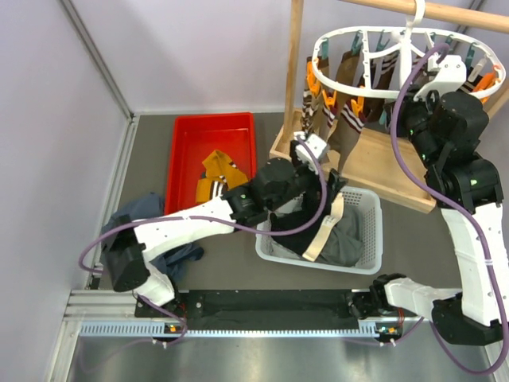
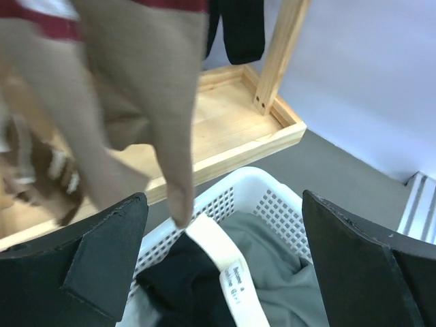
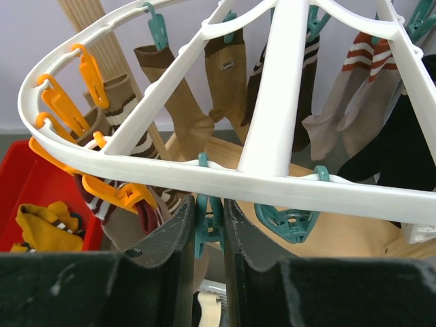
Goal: Remove the socks clipped to the hanger
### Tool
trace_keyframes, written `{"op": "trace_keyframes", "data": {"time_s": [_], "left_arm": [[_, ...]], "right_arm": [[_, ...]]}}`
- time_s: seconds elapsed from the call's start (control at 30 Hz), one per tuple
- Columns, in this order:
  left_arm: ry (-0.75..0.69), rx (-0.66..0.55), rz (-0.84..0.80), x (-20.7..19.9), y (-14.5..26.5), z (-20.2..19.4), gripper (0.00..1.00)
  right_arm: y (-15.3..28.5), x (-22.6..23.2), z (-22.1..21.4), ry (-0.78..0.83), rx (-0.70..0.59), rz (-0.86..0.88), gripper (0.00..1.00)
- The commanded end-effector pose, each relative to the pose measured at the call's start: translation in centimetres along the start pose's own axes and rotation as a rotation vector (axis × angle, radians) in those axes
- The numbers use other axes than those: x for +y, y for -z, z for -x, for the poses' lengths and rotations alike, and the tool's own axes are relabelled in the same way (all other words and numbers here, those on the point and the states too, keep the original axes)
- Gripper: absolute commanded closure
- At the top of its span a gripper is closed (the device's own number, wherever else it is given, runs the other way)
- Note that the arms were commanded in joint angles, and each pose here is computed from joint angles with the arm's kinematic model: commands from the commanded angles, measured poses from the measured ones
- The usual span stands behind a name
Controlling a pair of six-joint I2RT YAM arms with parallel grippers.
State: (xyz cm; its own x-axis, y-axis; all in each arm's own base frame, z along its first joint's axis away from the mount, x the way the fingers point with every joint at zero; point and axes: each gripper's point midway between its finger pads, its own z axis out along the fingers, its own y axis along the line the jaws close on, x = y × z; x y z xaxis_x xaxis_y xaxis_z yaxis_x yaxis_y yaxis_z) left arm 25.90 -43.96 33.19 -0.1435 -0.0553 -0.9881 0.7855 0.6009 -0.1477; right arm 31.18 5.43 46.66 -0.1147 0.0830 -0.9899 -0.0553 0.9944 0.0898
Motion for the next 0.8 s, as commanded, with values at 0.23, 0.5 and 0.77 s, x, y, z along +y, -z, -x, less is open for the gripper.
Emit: {"op": "trace_keyframes", "data": {"time_s": [0.23, 0.5, 0.77], "left_arm": [[-0.058, -0.098, 0.091, -0.5, -7.3, -0.1, 0.03], [-0.093, -0.121, 0.245, 2.0, -9.6, -0.9, 0.29], [-0.094, -0.117, 0.253, 1.7, -8.9, -1.1, 1.0]], "right_arm": [[1.9, -0.1, 2.0, -0.03, -0.067, 0.02, 0.82], [2.0, 0.5, 1.5, -0.042, -0.059, 0.052, 0.82], [2.2, 0.2, 1.6, -0.036, -0.061, 0.036, 0.78]]}}
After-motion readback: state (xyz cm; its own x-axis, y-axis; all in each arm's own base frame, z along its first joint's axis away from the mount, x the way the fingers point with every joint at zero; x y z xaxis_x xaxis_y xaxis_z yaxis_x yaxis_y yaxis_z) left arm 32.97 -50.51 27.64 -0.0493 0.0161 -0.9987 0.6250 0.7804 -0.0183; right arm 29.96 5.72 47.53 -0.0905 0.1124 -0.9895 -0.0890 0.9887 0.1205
